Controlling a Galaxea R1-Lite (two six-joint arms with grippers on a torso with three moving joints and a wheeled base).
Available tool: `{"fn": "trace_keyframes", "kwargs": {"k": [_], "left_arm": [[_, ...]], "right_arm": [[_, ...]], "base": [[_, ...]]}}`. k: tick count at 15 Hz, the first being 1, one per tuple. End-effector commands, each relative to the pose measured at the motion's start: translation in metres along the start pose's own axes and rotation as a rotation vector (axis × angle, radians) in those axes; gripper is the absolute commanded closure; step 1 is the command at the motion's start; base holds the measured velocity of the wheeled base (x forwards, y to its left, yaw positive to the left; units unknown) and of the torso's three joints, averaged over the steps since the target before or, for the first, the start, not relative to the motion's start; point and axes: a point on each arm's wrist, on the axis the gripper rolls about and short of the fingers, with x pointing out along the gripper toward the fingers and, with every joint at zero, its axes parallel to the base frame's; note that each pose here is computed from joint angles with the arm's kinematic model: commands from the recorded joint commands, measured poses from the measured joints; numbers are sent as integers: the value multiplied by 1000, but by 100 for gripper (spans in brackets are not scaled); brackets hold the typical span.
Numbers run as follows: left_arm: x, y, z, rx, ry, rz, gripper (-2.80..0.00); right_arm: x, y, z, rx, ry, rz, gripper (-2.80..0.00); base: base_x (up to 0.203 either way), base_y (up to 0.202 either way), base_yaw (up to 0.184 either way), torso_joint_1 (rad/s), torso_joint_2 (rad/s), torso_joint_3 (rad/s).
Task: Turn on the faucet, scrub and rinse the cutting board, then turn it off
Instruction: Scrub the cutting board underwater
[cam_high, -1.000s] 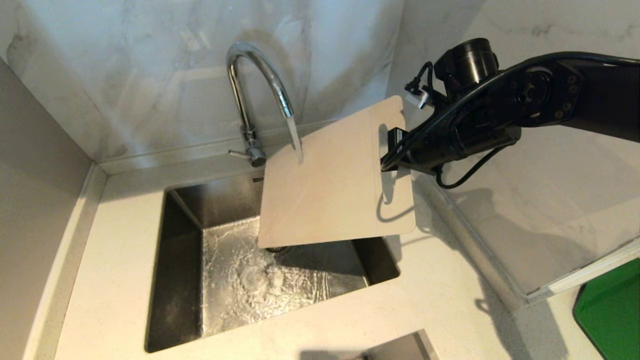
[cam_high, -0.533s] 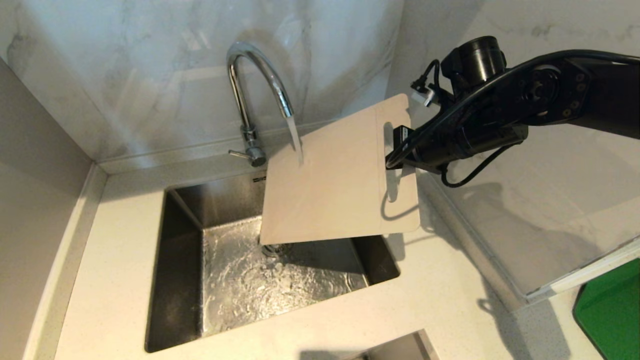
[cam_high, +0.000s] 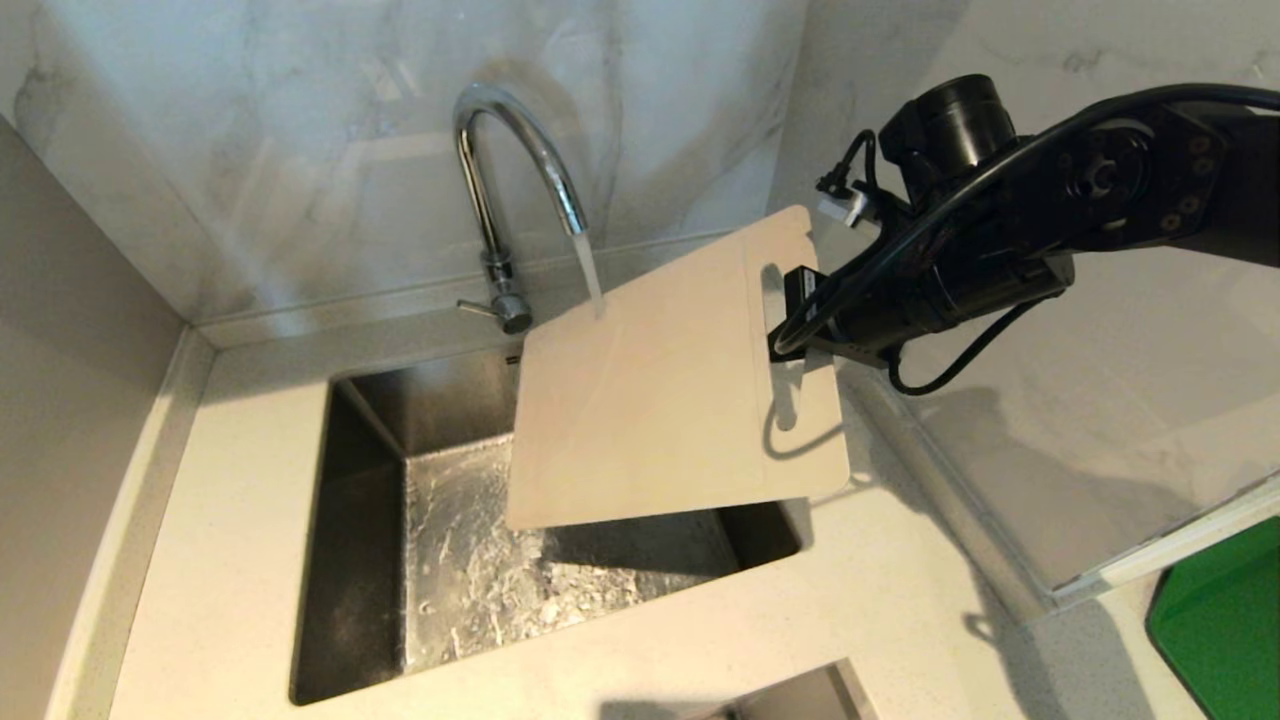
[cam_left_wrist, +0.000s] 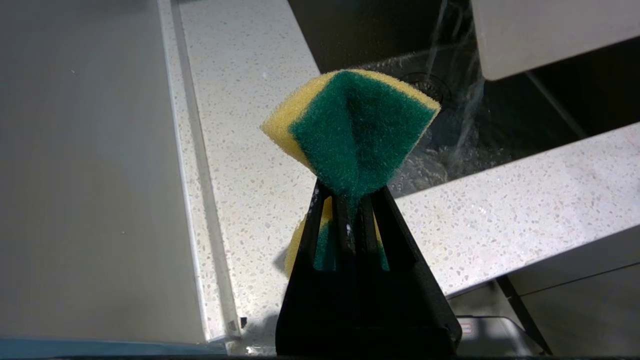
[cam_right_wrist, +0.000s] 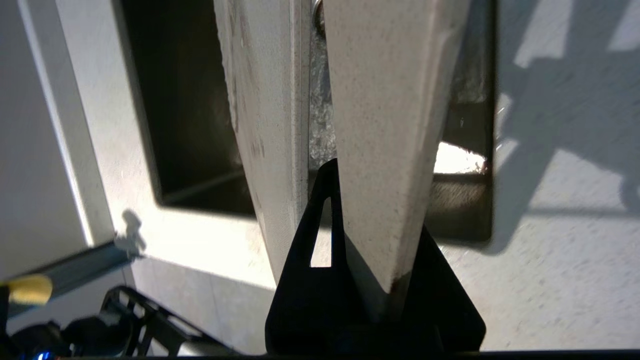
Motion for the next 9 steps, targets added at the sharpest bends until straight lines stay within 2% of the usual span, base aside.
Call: {"fn": "trace_keyframes", "kwargs": {"k": [1, 5, 9], "left_arm": [[0, 0, 0, 0, 1, 1, 0], [0, 0, 0, -2, 1, 0, 0], [0, 0, 0, -2, 1, -1, 0]], "right_arm": [[-6, 16, -16, -16, 44, 29, 0], [-8, 40, -41, -45, 122, 77, 0], [-18, 71, -52, -53, 135, 147, 0]], "base": [[0, 0, 0, 0, 0, 0], [0, 0, 0, 0, 0, 0], [0, 0, 0, 0, 0, 0]]}}
